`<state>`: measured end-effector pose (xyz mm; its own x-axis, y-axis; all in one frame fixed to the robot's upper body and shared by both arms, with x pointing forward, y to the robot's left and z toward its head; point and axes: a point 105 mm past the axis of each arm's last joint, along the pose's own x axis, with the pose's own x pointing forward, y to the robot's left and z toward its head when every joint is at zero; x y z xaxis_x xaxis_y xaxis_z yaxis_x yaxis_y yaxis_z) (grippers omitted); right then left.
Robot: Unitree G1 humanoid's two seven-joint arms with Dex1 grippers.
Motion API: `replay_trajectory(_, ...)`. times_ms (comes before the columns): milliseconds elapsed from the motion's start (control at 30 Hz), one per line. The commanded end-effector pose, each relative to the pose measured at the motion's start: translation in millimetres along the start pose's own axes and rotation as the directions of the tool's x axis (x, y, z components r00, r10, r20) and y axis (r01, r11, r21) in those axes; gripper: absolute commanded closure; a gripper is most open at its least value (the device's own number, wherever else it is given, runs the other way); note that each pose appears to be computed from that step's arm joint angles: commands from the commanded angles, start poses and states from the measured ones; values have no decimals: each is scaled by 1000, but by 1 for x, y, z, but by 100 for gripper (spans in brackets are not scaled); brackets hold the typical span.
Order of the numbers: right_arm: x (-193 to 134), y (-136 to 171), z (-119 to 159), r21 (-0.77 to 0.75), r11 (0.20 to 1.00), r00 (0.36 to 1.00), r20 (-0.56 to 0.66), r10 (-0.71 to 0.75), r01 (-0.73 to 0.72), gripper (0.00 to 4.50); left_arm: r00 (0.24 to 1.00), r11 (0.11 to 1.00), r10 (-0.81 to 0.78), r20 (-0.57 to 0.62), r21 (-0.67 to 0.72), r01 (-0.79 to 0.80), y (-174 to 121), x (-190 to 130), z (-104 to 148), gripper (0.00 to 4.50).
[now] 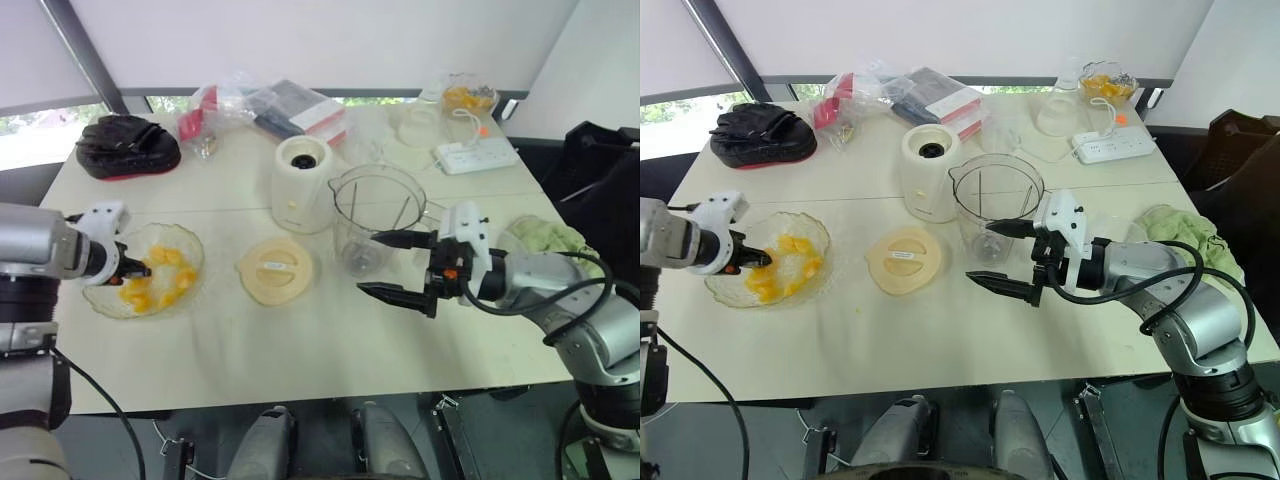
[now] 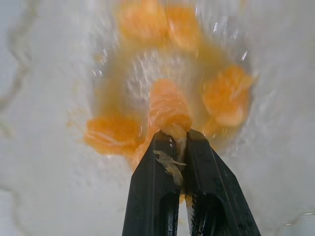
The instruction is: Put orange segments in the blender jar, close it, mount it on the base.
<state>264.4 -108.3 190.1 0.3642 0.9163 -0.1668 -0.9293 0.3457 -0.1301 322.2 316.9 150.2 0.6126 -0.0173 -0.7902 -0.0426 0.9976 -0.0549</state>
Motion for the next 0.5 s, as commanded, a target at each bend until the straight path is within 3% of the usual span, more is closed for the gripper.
replay_trajectory(33, -5, 1, 9, -48, 999, 1000, 13, -2, 3, 0, 973, 998, -8, 230, -61, 23, 0, -32, 31, 429)
replay_trajectory(133, -6, -1, 8, -48, 999, 1000, 7, -4, 5, 0, 941, 994, -57, 334, -70, 85, -14, -41, 45, 429)
replay_trajectory(200, -8, -4, 8, -58, 998, 1000, 1, -16, 16, 0, 878, 986, -141, 457, -19, 168, -34, -58, 64, 429)
replay_trajectory(267, -9, -6, 8, -63, 998, 1000, 0, -30, 30, 0, 845, 979, -184, 503, 22, 201, -47, -68, 74, 429)
replay_trajectory(367, -12, -7, 9, -68, 996, 999, 2, -53, 53, 0, 721, 956, -289, 629, 143, 258, -73, -90, 106, 429)
replay_trajectory(500, -13, -6, 7, -88, 992, 996, 1, -92, 92, 0, 585, 868, -497, 641, 370, 331, -121, -105, 139, 429)
